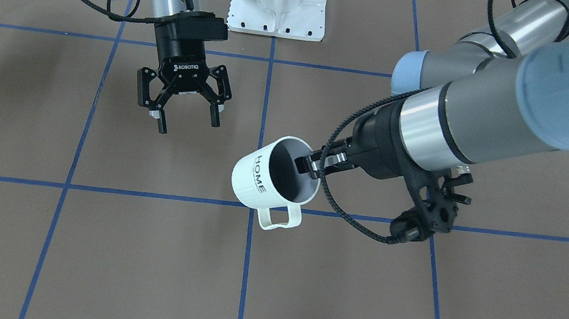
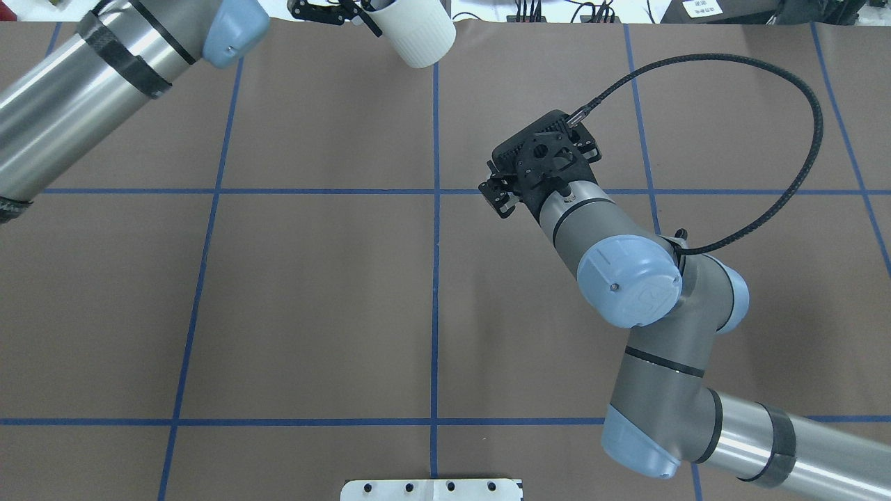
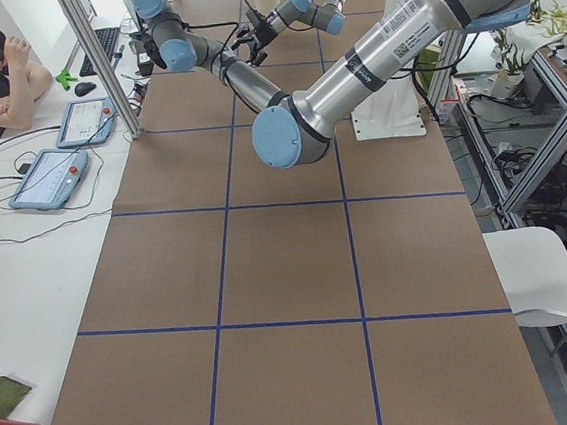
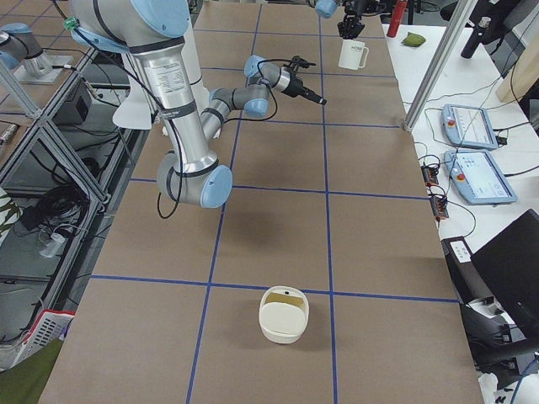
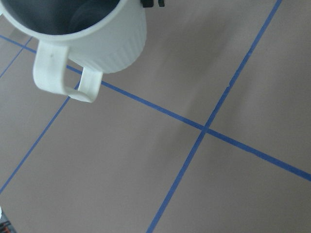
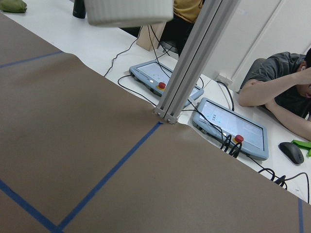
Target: Left arm hands cup to right arm to dump lemon
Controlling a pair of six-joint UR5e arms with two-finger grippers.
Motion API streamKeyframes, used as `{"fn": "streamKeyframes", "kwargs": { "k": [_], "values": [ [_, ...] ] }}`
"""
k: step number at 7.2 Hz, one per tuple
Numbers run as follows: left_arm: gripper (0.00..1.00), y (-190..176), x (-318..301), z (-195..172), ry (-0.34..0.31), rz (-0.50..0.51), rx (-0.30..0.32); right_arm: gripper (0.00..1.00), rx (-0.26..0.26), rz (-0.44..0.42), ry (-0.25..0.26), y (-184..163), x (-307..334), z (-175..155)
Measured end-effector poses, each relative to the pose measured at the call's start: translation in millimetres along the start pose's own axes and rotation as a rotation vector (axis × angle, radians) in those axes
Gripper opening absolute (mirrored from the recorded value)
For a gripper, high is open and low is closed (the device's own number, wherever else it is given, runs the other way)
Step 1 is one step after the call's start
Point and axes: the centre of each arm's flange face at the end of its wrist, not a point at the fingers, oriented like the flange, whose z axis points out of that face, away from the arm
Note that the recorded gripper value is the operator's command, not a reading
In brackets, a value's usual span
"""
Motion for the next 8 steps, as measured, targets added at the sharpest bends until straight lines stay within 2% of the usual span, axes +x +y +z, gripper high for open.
{"fn": "streamKeyframes", "kwargs": {
  "k": [1, 2, 5, 7, 8],
  "values": [
    [0.00, -14.7, -9.2, -13.6, 0.005, 0.007, 0.023, 1.00, -0.047, 0.004, -0.004, -3.7, 19.9, 9.2],
    [0.00, -27.8, -19.1, -26.4, 0.010, 0.019, 0.044, 1.00, -0.116, 0.023, -0.020, -9.6, 50.2, 20.6],
    [0.00, -70.1, -59.5, -52.1, 0.010, 0.029, 0.148, 1.00, -0.397, 0.122, -0.088, -10.8, 175.8, 61.5],
    [0.00, -106.8, -107.2, -58.7, -0.025, 0.092, 0.231, 1.00, -0.530, 0.182, -0.079, 9.5, 228.2, 76.9],
    [0.00, -121.7, -128.5, -60.7, -0.054, 0.138, 0.299, 1.00, -0.574, 0.203, -0.072, 13.7, 248.1, 77.8]
  ]
}}
